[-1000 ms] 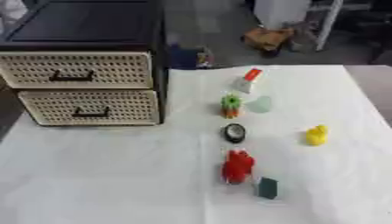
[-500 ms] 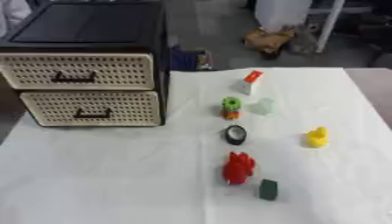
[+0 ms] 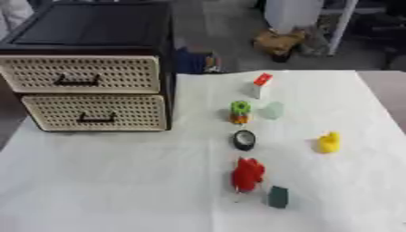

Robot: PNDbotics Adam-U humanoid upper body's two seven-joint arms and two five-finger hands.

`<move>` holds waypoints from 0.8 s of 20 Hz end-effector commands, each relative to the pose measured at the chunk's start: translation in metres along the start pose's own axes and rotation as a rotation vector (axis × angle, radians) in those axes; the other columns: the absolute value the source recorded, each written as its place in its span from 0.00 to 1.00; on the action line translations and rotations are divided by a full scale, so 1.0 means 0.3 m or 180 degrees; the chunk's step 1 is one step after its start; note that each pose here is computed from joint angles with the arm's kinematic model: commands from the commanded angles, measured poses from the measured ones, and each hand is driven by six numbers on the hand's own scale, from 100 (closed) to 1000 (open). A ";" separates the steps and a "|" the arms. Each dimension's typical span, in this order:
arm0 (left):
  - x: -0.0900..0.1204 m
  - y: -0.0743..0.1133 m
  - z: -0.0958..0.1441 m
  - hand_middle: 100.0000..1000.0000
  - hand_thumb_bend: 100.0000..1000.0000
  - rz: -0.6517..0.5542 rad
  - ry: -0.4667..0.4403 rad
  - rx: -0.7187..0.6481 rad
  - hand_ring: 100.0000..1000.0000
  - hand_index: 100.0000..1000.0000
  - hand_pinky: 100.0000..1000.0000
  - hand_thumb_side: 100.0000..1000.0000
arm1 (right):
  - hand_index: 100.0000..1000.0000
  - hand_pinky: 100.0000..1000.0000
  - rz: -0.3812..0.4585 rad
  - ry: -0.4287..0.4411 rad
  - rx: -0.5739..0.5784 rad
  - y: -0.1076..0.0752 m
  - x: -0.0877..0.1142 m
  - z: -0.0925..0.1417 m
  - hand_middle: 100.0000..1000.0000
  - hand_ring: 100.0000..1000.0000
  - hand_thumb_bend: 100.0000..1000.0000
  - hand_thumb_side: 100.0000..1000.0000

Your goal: Pick up objects from table and place into drawer.

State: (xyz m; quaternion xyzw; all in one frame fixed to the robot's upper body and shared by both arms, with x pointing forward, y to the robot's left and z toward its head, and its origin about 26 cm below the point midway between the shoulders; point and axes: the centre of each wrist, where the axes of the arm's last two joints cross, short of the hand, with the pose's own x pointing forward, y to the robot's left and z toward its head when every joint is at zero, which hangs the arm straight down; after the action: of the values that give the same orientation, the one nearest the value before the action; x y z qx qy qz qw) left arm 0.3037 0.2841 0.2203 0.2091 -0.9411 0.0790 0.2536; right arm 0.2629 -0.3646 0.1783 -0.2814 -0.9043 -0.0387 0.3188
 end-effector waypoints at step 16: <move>0.143 0.076 -0.247 0.50 0.00 -0.2175 -0.0928 -0.2236 0.34 0.85 0.25 1.00 | 0.90 0.61 0.0125 -0.0177 0.0042 -0.024 0.025 -0.036 0.54 0.59 0.03 0.85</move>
State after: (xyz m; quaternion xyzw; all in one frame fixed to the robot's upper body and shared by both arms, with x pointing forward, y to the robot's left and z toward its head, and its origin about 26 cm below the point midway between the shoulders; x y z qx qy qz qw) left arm 0.2989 0.3067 0.2907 0.3979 -0.8341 -0.3239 0.2024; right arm 0.2627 -0.3665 0.1810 -0.2876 -0.9044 -0.0319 0.3136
